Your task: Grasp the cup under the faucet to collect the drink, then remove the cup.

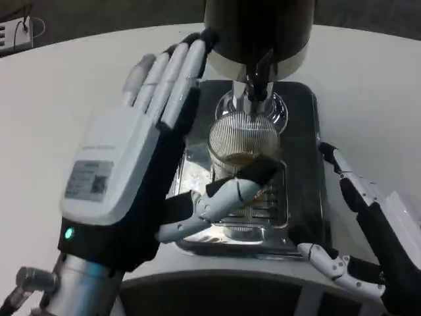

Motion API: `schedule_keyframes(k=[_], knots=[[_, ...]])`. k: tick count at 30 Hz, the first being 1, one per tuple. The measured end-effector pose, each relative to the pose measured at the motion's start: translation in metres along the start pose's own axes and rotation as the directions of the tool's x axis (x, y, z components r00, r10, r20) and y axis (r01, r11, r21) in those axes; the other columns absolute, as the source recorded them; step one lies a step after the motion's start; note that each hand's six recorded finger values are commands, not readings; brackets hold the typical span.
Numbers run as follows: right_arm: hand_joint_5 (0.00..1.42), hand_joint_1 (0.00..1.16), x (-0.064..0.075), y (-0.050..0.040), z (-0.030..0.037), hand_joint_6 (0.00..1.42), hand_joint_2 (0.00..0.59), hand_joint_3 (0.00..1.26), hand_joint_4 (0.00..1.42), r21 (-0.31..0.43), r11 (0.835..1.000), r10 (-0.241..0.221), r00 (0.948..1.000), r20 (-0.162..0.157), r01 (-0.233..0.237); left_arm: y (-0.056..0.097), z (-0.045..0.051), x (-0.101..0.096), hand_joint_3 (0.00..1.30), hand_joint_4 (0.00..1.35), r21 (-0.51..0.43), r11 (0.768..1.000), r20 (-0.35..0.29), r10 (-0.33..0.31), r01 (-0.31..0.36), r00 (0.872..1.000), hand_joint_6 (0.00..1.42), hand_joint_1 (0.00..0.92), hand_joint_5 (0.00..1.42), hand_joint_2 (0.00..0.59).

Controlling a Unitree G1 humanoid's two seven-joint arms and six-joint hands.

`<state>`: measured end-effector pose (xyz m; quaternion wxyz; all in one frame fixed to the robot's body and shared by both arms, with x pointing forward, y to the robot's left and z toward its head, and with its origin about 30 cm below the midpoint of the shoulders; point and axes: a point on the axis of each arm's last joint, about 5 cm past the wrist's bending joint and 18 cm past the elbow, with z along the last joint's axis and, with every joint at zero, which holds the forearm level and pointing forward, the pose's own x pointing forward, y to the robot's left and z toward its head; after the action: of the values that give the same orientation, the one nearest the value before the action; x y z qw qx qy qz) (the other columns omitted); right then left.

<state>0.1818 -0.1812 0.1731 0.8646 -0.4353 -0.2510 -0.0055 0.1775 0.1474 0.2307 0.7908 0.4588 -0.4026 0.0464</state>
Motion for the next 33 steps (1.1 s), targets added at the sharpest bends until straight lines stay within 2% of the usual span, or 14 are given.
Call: schedule_keyframes(k=[3, 6, 10, 14, 18, 23, 27, 31, 33], knots=[[0.1, 0.4, 0.001, 0.0001, -0.0003, 0.21, 0.303, 0.01, 0.04, 0.033, 0.999, -0.001, 1.0, 0.0, 0.001, 0.0, -0.0054, -0.014, 0.0, 0.0, 0.011, 1.0, -0.072, -0.004, 0.005, 0.997, 0.0, 0.0, 0.0, 0.192], [0.1, 0.41, 0.001, 0.0009, -0.001, 0.21, 0.297, 0.0, 0.03, 0.068, 0.998, 0.003, 1.0, -0.002, -0.003, 0.001, -0.0093, -0.025, 0.0, 0.0, 0.027, 1.0, -0.116, -0.014, 0.017, 0.993, 0.0, 0.0, 0.0, 0.192], [0.09, 0.43, 0.001, 0.0029, -0.0046, 0.21, 0.29, 0.0, 0.03, 0.092, 0.996, 0.016, 0.9997, -0.018, -0.014, 0.0, -0.0121, -0.041, 0.0, 0.0, 0.045, 0.997, -0.183, -0.06, 0.069, 0.981, 0.0, 0.0, 0.0, 0.192], [0.08, 0.48, 0.004, 0.0036, -0.0043, 0.22, 0.279, 0.0, 0.03, 0.11, 0.994, 0.018, 0.9998, -0.009, -0.017, -0.002, -0.0124, -0.052, 0.0, 0.0, 0.075, 0.989, -0.223, -0.104, 0.124, 0.969, 0.0, 0.0, 0.0, 0.191], [0.09, 0.51, 0.006, 0.005, -0.0041, 0.23, 0.277, 0.0, 0.03, 0.115, 0.993, 0.023, 0.9997, -0.002, -0.022, -0.003, -0.0122, -0.057, 0.0, 0.0, 0.092, 0.984, -0.237, -0.128, 0.153, 0.963, 0.0, 0.0, 0.0, 0.189], [0.1, 0.52, 0.012, 0.0076, -0.0038, 0.24, 0.27, 0.0, 0.04, 0.124, 0.992, 0.034, 0.9994, 0.008, -0.035, -0.011, -0.0129, -0.064, 0.0, 0.0, 0.098, 0.972, -0.263, -0.183, 0.215, 0.947, 0.0, 0.0, 0.0, 0.188], [0.1, 0.53, 0.018, 0.0101, -0.0038, 0.24, 0.268, 0.0, 0.04, 0.132, 0.991, 0.037, 0.9992, 0.014, -0.039, -0.017, -0.0096, -0.068, 0.0, 0.0, 0.1, 0.969, -0.254, -0.193, 0.224, 0.948, 0.0, 0.0, 0.0, 0.189], [0.1, 0.53, 0.023, 0.0133, -0.0037, 0.24, 0.268, 0.0, 0.04, 0.14, 0.989, 0.045, 0.9989, 0.015, -0.047, -0.023, -0.0102, -0.073, 0.0, 0.0, 0.083, 0.97, -0.269, -0.201, 0.231, 0.942, 0.0, 0.0, 0.0, 0.191], [0.1, 0.53, 0.026, 0.015, -0.0046, 0.25, 0.267, 0.0, 0.04, 0.144, 0.988, 0.049, 0.9988, 0.008, -0.05, -0.024, -0.0096, -0.074, 0.0, 0.0, 0.077, 0.971, -0.266, -0.199, 0.226, 0.943, 0.0, 0.0, 0.0, 0.192]])
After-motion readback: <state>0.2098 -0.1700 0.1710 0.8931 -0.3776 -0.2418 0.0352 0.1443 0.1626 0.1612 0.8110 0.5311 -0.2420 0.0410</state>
